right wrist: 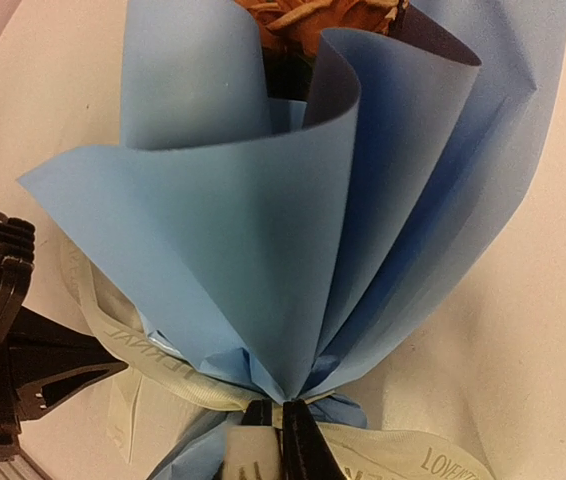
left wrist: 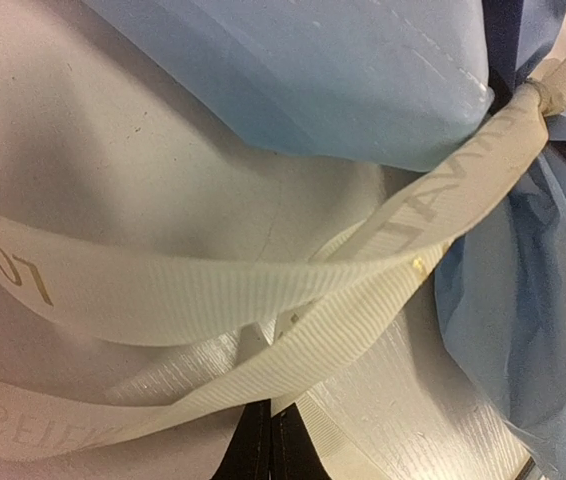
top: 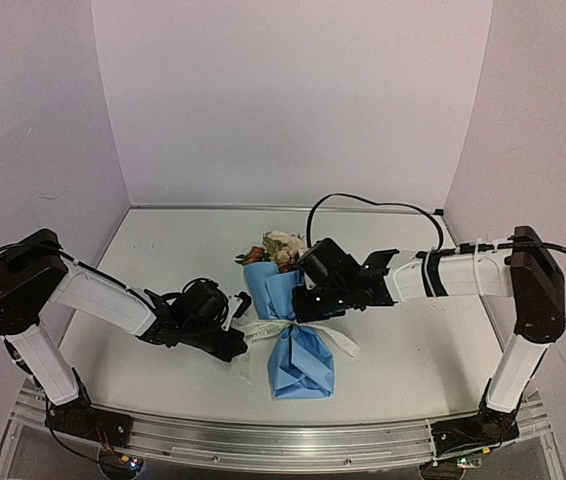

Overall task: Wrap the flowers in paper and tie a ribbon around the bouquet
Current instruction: Adjust the half-tied ribbon on the folded bouquet.

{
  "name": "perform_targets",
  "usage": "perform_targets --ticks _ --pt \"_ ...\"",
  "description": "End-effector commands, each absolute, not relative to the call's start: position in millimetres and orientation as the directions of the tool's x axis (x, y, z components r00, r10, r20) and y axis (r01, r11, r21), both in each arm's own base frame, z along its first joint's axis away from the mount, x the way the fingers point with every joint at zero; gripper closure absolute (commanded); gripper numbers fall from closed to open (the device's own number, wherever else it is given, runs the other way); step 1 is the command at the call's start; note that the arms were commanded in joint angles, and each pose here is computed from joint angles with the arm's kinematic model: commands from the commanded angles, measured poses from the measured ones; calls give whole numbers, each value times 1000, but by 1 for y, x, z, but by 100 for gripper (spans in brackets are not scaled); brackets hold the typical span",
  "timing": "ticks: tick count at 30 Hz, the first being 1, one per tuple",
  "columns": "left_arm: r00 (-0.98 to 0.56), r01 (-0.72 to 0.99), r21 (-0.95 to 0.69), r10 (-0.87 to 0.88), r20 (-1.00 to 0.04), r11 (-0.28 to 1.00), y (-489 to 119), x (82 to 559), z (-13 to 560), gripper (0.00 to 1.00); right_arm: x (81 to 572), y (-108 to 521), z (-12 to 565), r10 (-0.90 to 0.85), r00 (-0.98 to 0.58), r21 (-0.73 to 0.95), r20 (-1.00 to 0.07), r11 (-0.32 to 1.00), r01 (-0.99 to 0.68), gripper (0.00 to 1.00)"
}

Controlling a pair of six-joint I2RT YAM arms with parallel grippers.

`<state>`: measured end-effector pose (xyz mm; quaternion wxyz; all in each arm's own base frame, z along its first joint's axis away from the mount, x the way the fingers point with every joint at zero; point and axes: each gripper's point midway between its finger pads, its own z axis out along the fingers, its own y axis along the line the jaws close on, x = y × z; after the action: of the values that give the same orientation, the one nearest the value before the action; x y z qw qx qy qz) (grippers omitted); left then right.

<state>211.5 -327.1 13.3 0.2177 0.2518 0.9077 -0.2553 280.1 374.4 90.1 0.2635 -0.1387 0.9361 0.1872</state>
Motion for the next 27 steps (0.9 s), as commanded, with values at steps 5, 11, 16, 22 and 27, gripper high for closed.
perform_targets --ticks 5,11,16,22,27 --pt "-785 544 -363 304 -540 757 -331 217 18 100 287 366 113 -120 -790 283 -602 892 -352 100" --pt "-819 461 -346 242 -520 817 -311 218 9 100 291 348 107 -98 -800 277 -592 907 -316 100" --pt "-839 410 -351 198 -506 842 -298 219 5 100 293 339 104 -87 -810 283 -580 911 -300 100" --pt "-847 390 -352 182 -500 851 -287 217 7 100 299 329 99 -61 -823 289 -566 919 -267 100" --pt "-848 392 -346 189 -495 853 -279 212 6 100 306 315 94 -31 -827 280 -561 933 -225 100"
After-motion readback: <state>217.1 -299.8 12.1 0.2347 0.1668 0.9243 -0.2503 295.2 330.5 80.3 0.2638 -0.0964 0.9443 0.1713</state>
